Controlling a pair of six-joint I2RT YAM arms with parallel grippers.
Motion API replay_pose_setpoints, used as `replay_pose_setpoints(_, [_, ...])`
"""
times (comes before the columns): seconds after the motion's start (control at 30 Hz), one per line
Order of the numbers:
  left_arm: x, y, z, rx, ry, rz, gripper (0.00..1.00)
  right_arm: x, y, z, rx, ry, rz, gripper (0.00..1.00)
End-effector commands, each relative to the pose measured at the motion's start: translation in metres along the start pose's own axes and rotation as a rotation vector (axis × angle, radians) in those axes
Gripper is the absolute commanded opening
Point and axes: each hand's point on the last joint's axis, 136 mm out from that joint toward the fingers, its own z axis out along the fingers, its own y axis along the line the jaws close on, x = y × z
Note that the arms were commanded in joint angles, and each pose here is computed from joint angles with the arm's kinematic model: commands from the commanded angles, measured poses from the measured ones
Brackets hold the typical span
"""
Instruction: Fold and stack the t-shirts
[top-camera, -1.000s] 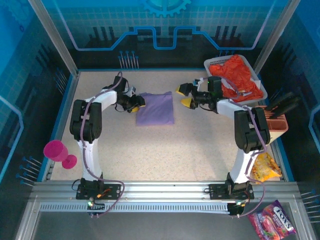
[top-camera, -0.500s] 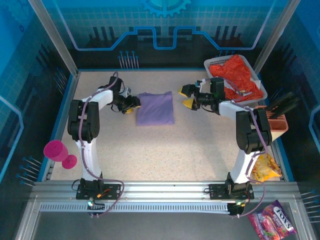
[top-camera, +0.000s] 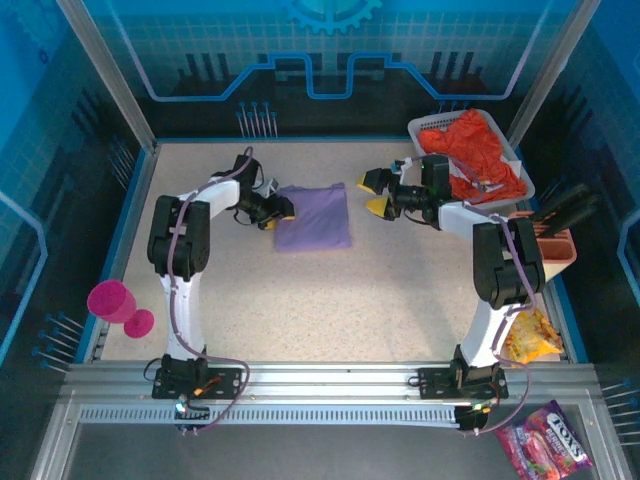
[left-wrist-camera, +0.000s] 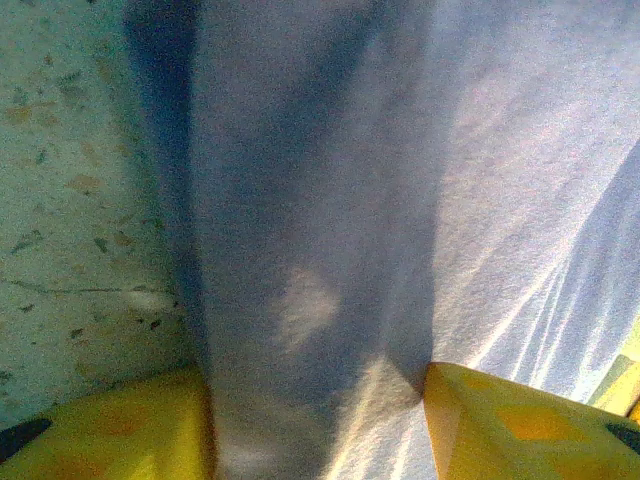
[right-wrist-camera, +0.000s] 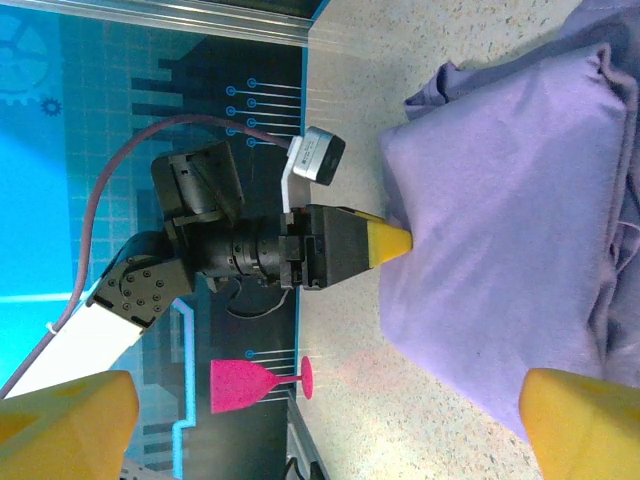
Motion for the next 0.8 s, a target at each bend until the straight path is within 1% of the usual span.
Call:
replay_pose_setpoints(0.0, [0.004, 0.001, 0.007, 0.003, 0.03, -0.014, 0.53, -0.001, 0.014, -0.014, -0.027, -0.008, -0.045, 0.99])
replay_pose_setpoints(0.03, [0.003, 0.003, 0.007, -0.017, 0.028, -0.015, 0.51, -0.001, 0.014, -0.014, -0.027, -0.009, -0.043, 0.99])
replay_pose_setpoints(0.2, [-0.006, 0.017, 0.0, -0.124, 0.016, -0.023, 0.34, -0.002, 0.015, -0.016, -0.036, -0.013, -0.041, 0.99])
replay_pose_setpoints(0.3, [-0.012, 0.026, -0.012, -0.192, 0.005, -0.019, 0.21, -0.002, 0.014, -0.02, -0.034, -0.02, -0.037, 0.99])
replay_pose_setpoints(0.43, [-0.016, 0.052, -0.034, -0.334, -0.002, 0.0, 0.02, 0.001, 0.014, -0.023, -0.035, -0.019, -0.039, 0.99])
replay_pose_setpoints(0.47, [-0.018, 0.058, -0.04, -0.358, -0.003, 0.006, 0.0, 0.002, 0.013, -0.023, -0.034, -0.018, -0.037, 0.98])
replay_pose_setpoints(0.6, [-0.025, 0.096, -0.07, -0.525, -0.014, 0.022, 0.0, 0.007, 0.011, -0.024, -0.023, -0.001, -0.033, 0.98])
replay_pose_setpoints(0.77, [-0.033, 0.139, -0.105, -0.692, -0.041, 0.017, 0.0, 0.014, 0.006, -0.027, 0.014, 0.014, -0.024, 0.98])
